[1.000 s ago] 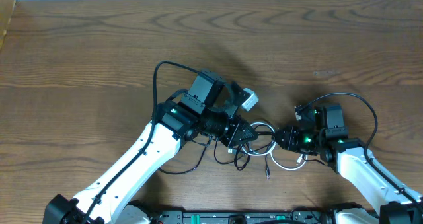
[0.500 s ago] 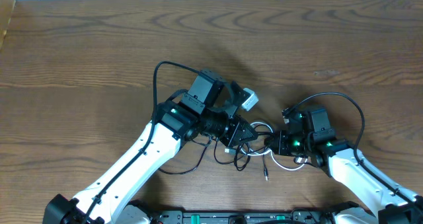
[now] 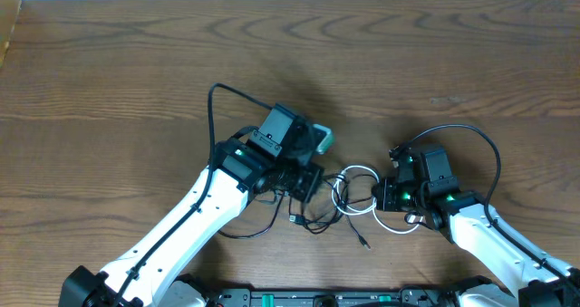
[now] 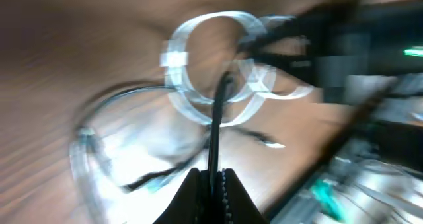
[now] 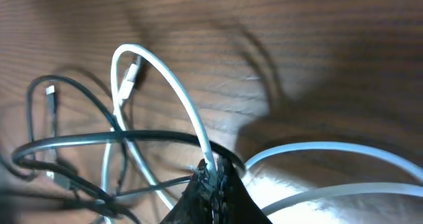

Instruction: Untangle cables

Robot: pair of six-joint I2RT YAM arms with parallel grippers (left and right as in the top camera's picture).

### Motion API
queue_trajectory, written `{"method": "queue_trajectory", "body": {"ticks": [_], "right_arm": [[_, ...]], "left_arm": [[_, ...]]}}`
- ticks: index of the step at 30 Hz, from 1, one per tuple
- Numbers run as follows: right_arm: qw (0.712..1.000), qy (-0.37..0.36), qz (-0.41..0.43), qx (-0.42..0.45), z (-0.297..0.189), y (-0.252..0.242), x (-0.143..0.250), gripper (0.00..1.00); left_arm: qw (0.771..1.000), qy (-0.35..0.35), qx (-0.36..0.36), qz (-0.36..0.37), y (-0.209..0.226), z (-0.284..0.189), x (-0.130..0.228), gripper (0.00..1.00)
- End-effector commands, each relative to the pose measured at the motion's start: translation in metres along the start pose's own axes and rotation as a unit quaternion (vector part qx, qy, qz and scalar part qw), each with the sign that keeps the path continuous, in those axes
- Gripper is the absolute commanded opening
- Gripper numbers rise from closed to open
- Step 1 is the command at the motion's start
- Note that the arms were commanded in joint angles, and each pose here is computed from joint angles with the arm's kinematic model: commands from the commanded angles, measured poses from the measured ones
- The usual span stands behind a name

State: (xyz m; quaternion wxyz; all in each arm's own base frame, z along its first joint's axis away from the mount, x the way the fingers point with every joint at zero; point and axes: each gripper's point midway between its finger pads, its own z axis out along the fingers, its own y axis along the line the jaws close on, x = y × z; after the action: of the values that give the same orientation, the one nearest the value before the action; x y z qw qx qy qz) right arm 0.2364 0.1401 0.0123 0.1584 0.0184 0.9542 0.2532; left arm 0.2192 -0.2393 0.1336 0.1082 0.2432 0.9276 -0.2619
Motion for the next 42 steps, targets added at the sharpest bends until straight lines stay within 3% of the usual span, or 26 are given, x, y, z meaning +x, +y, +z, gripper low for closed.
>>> {"method": "queue_trajectory", "body": {"ticks": [1,7,18,24,29,33,38,42], "right_arm": [[0.997,-0.012,-0.017,0.077,0.0,-0.027,0.0,0.01],[0.958,-0.037,0.044,0.282,-0.027,-0.099,0.007,0.01],[0.897,-0.091,0.079,0.425,-0.072,-0.154,-0.005,0.01],[0.888,-0.127,0.149,0.417,-0.086,-0.181,-0.021,0.01],[0.936,-0.113,0.107,0.315,-0.065,-0.161,-0.036,0.01],[0.939,-0.142,0.094,0.297,-0.081,-0.144,-0.065,0.01],[0.925,-0.248,0.075,0.277,-0.133,-0.113,-0.125,0.01],[0.876,-0.372,0.056,0.302,-0.212,-0.088,-0.176,0.01]], "left_arm": [[0.991,-0.015,-0.135,-0.015,0.046,-0.009,-0.002,0.08],[0.989,-0.012,-0.147,-0.016,0.05,-0.01,0.0,0.07],[0.983,-0.003,-0.184,-0.019,0.062,-0.014,0.005,0.07],[0.983,-0.003,-0.184,-0.022,0.062,-0.014,0.006,0.08],[0.983,-0.004,-0.184,-0.027,0.062,-0.014,0.006,0.07],[0.982,-0.005,-0.183,-0.034,0.062,-0.014,0.006,0.07],[0.982,-0.006,-0.183,-0.037,0.062,-0.014,0.006,0.08],[0.982,-0.007,-0.183,-0.044,0.062,-0.014,0.006,0.07]]}}
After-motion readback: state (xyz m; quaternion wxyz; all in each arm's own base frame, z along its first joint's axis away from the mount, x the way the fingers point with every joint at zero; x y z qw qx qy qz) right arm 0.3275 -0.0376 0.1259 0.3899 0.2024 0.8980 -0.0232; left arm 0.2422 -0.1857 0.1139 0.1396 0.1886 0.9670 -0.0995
